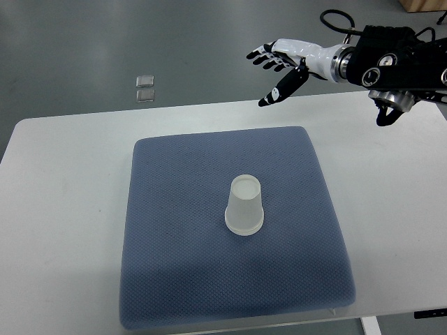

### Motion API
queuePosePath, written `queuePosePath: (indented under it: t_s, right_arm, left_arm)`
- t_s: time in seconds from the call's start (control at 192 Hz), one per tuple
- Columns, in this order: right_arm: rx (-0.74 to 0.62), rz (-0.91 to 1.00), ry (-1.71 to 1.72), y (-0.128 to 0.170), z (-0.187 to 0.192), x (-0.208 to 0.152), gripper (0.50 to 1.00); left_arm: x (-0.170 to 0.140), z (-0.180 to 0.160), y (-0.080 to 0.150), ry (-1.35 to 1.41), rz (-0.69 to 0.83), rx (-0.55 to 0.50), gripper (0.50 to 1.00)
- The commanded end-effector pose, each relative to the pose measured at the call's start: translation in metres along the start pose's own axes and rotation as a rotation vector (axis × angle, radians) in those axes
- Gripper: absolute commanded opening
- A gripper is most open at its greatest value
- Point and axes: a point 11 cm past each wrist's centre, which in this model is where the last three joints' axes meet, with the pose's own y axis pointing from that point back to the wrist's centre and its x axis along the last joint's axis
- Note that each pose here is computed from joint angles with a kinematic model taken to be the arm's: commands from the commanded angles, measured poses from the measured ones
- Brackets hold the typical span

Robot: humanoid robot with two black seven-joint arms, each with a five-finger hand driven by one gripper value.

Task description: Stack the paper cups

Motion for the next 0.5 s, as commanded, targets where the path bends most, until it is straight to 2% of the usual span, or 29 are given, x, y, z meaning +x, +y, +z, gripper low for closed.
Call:
queuePosePath:
  t_s: [0.0, 0.312, 0.495]
  right_arm:
    - [0.027, 0.130, -0.231, -0.005, 0.012, 0.021, 0.899]
    - [0.184, 0.311, -0.886, -0.007, 0.047, 0.040, 0.901]
    - [0.261, 0.240, -1.175, -0.015, 0.067, 0.003, 0.913]
  left_arm:
    - [0.000, 0.000, 0.000, -0.002, -0.001, 0.000, 1.000]
    - [0.001, 0.000, 0.000, 0.000, 0.002, 0.000, 1.000]
    - [0.001, 0.000, 0.000, 0.001, 0.002, 0.000, 1.000]
